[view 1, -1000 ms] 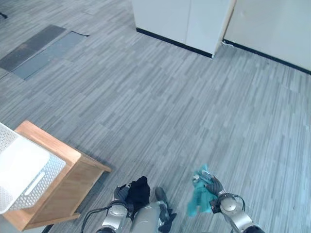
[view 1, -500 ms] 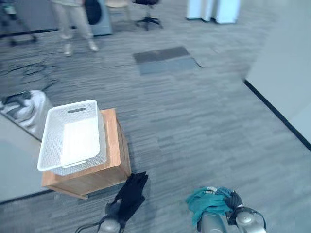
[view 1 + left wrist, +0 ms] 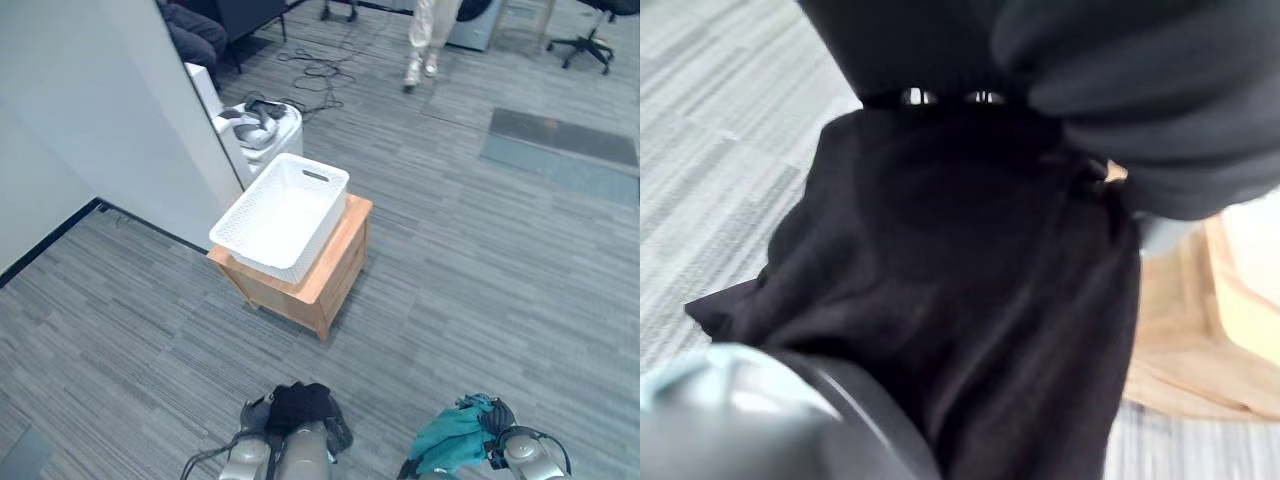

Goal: Tidy up the quilt and then pick up the clothes from the bed and put them into the laundry hamper.

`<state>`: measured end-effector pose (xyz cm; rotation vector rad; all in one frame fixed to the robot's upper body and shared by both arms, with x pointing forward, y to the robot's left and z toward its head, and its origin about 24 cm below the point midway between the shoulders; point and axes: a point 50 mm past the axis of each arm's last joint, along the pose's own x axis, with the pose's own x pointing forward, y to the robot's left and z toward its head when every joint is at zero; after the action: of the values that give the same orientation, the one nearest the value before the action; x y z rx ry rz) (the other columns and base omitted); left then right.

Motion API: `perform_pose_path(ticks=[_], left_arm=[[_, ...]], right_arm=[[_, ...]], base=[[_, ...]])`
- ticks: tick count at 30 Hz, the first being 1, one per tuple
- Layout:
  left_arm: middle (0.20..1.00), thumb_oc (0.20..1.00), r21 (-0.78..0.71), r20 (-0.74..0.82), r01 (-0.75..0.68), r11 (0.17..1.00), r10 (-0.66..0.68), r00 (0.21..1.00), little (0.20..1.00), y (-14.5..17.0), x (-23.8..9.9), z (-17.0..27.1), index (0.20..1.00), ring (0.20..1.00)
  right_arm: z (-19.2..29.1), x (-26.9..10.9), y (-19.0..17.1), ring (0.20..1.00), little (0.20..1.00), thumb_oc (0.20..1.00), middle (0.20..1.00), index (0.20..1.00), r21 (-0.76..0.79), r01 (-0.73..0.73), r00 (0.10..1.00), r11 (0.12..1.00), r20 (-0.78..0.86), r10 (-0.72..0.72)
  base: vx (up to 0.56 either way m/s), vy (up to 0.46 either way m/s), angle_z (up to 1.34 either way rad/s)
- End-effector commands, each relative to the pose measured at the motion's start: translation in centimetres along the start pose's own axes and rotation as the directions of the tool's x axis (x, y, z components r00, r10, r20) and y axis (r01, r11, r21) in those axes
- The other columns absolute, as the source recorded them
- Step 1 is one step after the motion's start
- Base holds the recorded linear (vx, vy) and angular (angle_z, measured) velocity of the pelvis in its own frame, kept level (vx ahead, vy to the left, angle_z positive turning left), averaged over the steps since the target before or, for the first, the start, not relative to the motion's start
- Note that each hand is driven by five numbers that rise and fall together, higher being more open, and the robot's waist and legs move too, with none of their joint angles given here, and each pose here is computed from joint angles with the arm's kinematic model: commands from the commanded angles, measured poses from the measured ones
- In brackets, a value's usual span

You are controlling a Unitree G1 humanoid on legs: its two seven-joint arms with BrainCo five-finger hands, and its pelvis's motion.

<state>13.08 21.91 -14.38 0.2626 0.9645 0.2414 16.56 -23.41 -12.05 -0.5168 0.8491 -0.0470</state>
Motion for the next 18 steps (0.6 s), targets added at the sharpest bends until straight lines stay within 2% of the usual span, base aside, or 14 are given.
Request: perform_pose_path(ticks=[1,7,14,15,18], left_arm=[[0.2,0.2,0.093,-0.009,-0.046,0.995,0.047,0.999,0.2,2.7,0.4,-0.3,0.2,0.2],[0.2,0.2,0.117,0.019,-0.076,0.99,0.075,0.997,0.2,3.6,0.6,0.4,0.2,0.2],[0.2,0.2,0.153,0.075,-0.085,0.985,0.074,0.994,0.2,4.2,0.9,1.9,0.2,0.2],[0.2,0.2,0.176,0.087,-0.092,0.98,0.078,0.993,0.2,4.5,1.1,2.4,0.2,0.2],[0.2,0.2,0.156,0.044,-0.101,0.982,0.095,0.994,0.2,5.0,1.0,1.2,0.2,0.2]], right_arm=[[3.0,0.9,-3.2,0.2,0.2,0.2,0.2,0.2,0.068,0.113,0.987,0.991,0.103,-0.12],[2.4,0.8,-2.7,0.2,0.2,0.2,0.2,0.2,0.159,0.116,0.99,0.98,0.067,-0.128],[1.4,0.6,-3.7,0.2,0.2,0.2,0.2,0.2,0.22,0.16,0.985,0.962,0.026,-0.17],[0.7,0.4,-4.2,0.2,0.2,0.2,0.2,0.2,0.266,0.186,0.981,0.946,0.002,-0.194],[0.6,0.6,-4.9,0.2,0.2,0.2,0.2,0.2,0.288,0.202,0.978,0.936,-0.008,-0.208]], base=[[0.39,0.197,0.9],[0.31,0.053,1.27],[0.28,-0.279,1.09],[0.3,-0.35,1.28],[0.36,-0.4,1.72]])
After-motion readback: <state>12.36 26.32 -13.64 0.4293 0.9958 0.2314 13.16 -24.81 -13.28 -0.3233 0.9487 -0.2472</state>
